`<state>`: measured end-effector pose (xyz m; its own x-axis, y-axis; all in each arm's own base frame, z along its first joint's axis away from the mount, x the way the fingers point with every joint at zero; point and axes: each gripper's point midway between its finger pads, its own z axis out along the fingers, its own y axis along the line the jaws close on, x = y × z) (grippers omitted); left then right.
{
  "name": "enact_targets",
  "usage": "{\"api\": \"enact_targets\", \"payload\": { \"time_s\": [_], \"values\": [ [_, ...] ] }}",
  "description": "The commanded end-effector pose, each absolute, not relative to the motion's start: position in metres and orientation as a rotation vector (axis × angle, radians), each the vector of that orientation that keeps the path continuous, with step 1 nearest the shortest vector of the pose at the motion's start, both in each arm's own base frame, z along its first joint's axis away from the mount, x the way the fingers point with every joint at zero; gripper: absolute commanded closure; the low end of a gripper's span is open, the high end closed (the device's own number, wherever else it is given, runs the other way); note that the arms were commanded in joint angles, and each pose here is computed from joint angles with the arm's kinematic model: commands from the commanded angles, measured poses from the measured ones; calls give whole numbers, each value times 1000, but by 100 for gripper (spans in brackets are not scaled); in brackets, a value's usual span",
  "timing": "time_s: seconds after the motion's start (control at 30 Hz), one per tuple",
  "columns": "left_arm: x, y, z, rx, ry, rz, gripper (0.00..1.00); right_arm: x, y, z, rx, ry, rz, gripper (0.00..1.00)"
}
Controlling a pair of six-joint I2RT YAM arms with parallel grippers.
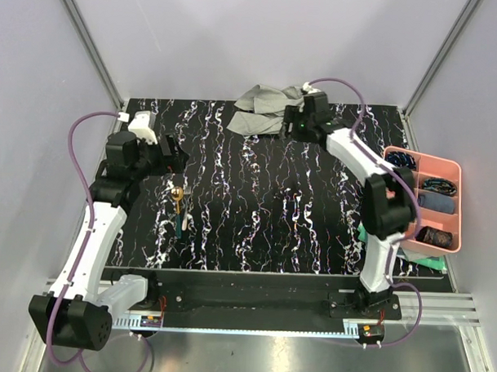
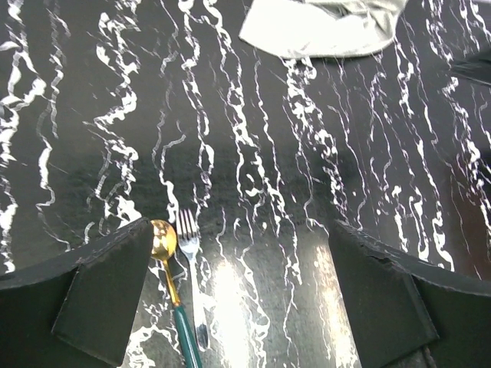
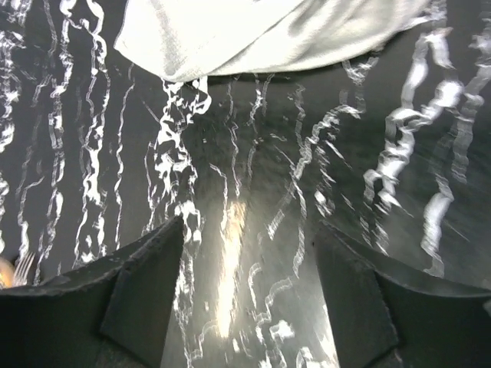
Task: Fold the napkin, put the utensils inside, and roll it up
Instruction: Move the napkin to the centre of the board
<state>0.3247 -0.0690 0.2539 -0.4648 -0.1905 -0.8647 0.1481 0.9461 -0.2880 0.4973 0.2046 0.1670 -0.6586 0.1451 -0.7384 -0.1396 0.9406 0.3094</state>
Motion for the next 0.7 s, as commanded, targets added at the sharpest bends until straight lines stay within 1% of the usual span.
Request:
{"api": "enact_targets", "payload": {
  "time_s": [0.0,0.03,0.1,0.23,0.3,0.37,0.57,0.67],
  "values": [
    [328,-78,262,4,1970,-456,1,528,234,142,23,2260,438,26],
    [328,-78,261,4,1973,-460,1,539,239,147,35,2234,453,28],
    [328,-80,260,8,1975,-468,1,553,245,130,83,2242,472,31],
    [326,-87,261,48,1971,-505,1,579,254,125,185,2155,519,32],
    [327,-86,260,48,1972,-501,1,588,253,114,253,2146,511,32],
    [327,-85,259,43,1972,-491,1,599,250,115,311,2118,500,31],
    [326,-85,260,44,1971,-495,1,621,251,86,393,2108,461,31],
    [326,-86,260,49,1971,-493,1,629,249,74,411,2106,435,33]
  ]
}}
